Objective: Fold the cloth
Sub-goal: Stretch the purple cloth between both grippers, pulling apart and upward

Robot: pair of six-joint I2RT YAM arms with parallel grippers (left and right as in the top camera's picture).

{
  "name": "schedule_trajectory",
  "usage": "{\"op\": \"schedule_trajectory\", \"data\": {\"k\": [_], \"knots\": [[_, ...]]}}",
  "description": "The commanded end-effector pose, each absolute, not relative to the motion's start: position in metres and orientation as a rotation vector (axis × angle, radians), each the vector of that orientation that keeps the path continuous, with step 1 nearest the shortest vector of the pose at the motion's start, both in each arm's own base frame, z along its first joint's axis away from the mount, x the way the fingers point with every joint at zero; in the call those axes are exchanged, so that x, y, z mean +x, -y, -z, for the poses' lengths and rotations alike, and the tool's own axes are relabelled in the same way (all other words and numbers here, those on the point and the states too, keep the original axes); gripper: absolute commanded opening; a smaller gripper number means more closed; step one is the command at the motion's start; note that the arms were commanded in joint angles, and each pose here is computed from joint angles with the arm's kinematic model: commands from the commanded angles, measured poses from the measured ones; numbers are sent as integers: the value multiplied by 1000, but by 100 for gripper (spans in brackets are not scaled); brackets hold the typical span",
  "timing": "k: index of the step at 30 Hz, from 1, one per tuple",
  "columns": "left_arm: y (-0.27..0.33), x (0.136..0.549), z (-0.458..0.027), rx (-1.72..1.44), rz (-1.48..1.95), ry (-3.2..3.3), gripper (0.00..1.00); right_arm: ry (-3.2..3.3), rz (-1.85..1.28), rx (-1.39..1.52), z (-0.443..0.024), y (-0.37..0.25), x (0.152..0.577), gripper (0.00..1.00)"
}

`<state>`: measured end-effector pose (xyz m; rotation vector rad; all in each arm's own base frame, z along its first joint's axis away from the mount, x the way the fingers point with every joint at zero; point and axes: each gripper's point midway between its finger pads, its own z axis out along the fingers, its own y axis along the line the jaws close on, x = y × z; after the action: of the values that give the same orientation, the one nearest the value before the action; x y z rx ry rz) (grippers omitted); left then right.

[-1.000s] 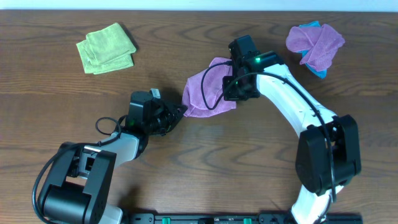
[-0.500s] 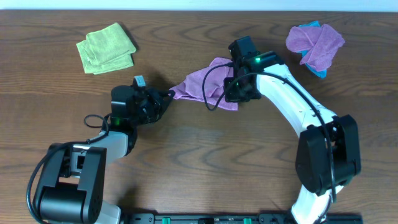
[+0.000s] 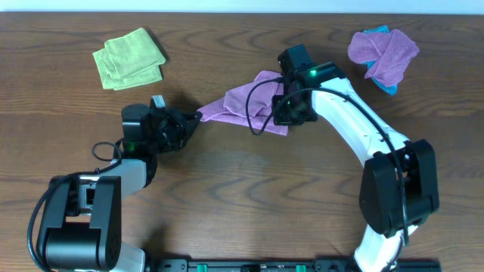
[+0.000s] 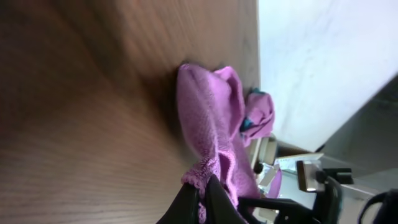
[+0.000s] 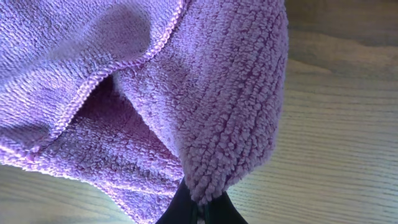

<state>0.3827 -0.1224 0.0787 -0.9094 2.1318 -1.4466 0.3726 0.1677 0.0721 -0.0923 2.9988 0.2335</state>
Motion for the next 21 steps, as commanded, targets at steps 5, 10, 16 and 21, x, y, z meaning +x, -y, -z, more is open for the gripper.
{"op": "schedule_trajectory", "data": {"k": [5,10,16,21], "knots": [[103,410,-125,-895,1535,-1904,6,-2825,-256,-101,-125,-164,388,1],[100,423,-164,-855,1626,-1768,6,-2588,-327,-153,-182,-172,412,1],[111,456,-228,-723,1647,-1673,6,-2353,-387,-157,-233,-183,448,1],[119,483,-255,-647,1545,-1760,6,-2242,-391,-120,-254,-171,472,1]]}}
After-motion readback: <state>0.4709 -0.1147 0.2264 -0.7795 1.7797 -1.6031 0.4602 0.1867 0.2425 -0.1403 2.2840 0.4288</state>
